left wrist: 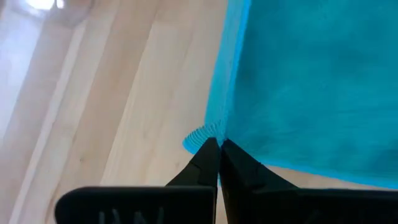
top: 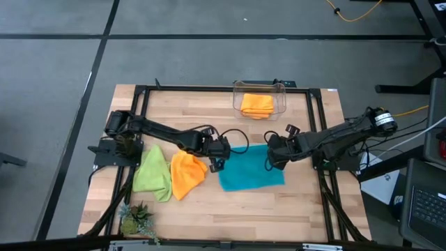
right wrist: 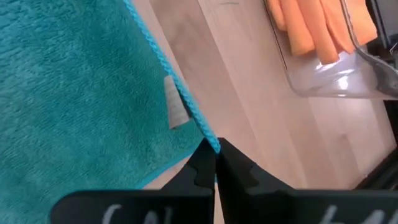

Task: Fold microfiber towels
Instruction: Fold the blue microfiber towel

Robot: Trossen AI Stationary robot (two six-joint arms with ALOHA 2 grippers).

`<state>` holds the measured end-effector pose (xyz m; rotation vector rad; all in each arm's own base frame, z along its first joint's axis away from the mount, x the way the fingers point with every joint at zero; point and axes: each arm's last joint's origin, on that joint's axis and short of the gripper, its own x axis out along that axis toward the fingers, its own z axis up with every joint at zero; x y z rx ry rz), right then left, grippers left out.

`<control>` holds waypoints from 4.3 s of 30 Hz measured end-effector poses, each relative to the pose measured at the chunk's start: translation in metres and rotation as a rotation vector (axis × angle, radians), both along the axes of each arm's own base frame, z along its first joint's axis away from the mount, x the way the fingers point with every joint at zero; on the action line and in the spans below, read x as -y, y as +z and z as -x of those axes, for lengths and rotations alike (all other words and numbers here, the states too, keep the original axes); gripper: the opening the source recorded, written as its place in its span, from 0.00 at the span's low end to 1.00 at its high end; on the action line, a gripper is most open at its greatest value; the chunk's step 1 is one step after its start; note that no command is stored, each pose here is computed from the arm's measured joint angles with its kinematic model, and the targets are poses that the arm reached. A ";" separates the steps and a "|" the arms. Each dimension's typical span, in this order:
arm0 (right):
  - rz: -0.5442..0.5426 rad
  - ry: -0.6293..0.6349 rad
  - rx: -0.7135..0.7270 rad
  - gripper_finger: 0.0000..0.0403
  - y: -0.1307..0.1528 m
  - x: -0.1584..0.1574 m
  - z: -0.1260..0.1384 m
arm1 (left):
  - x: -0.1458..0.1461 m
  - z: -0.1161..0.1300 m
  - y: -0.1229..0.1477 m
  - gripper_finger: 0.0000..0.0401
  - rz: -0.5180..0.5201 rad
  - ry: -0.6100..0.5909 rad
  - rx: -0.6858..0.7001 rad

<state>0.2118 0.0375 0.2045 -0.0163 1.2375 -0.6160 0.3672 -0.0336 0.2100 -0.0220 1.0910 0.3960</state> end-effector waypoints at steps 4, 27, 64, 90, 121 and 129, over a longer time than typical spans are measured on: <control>-0.062 0.056 -0.003 0.01 0.003 -0.013 0.001 | 0.015 0.004 0.008 0.00 0.025 -0.016 0.029; -0.320 0.163 0.097 0.01 -0.037 -0.087 0.040 | 0.117 -0.003 -0.043 0.00 0.128 -0.151 0.102; -0.189 0.002 0.729 0.41 -0.022 -0.105 0.011 | 0.069 0.046 0.073 0.38 -0.073 -0.115 0.257; 0.101 -0.172 0.831 0.41 -0.152 -0.097 -0.061 | 0.055 0.057 0.074 0.38 -0.249 -0.019 0.184; -0.673 0.758 0.651 0.35 -0.131 0.028 -0.129 | 0.059 0.061 0.073 0.38 -0.224 -0.038 0.161; -0.551 0.665 0.690 0.33 -0.086 0.020 -0.132 | 0.060 0.061 0.073 0.38 -0.223 -0.039 0.162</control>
